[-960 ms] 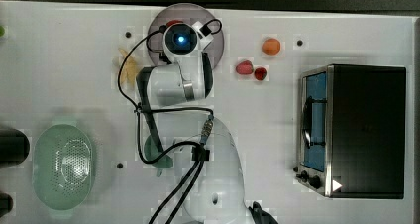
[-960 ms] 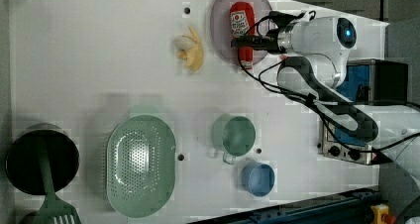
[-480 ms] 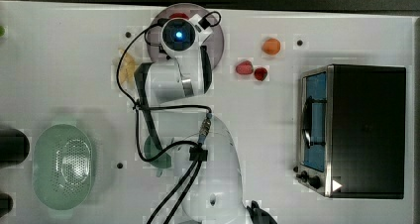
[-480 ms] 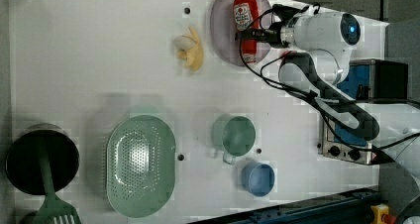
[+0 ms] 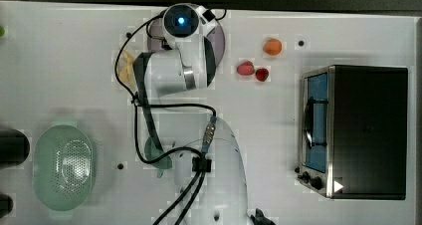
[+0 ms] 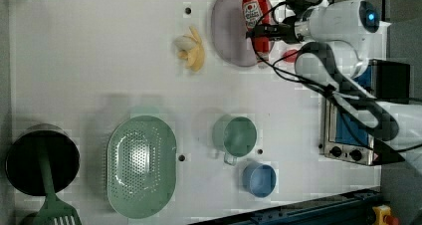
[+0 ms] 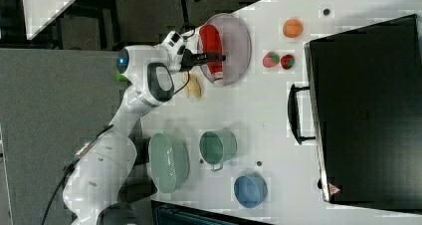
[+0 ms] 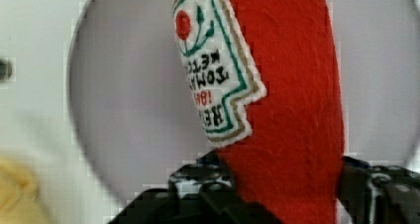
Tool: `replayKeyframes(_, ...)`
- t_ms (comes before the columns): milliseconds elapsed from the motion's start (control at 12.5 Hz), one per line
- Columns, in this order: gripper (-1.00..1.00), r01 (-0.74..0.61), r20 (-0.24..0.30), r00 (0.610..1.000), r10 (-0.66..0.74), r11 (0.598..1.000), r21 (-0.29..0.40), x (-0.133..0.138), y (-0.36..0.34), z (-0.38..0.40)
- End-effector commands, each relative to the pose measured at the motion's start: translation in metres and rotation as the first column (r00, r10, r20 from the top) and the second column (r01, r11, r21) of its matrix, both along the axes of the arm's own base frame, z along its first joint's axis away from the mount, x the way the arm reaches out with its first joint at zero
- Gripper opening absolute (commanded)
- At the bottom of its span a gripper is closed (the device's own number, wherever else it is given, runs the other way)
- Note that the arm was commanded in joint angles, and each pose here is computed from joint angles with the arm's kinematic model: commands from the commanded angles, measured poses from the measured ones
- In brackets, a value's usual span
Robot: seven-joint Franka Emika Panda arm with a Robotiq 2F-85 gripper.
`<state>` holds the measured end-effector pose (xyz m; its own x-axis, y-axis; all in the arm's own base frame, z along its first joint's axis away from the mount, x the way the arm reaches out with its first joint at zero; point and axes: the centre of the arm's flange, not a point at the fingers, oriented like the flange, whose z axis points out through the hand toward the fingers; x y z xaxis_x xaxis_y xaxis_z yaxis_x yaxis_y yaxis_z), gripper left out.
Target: Pick ketchup from plate and place it on table.
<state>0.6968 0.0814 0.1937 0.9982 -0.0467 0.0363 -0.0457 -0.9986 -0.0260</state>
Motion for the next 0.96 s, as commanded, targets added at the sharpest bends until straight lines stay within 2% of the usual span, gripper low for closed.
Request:
replayKeyframes(80, 0.21, 0.103, 0.094, 0.990, -0.108, 0.993, 0.052, 0.021, -0.035, 0.139)
replayKeyframes(240, 0.21, 0.163, 0.051, 0.984, -0.169, 0.982, 0.095, 0.009, -0.054, 0.171)
replayKeyframes(560, 0.21, 0.222, 0.011, 0.975, -0.223, 0.973, 0.055, -0.040, -0.095, 0.193)
replayKeyframes(720, 0.21, 0.239, -0.015, 0.971, -0.238, 0.970, 0.035, -0.071, -0.104, 0.187)
replayKeyframes(960, 0.21, 0.263, -0.026, 0.965, -0.263, 0.965, 0.012, -0.113, -0.112, 0.171)
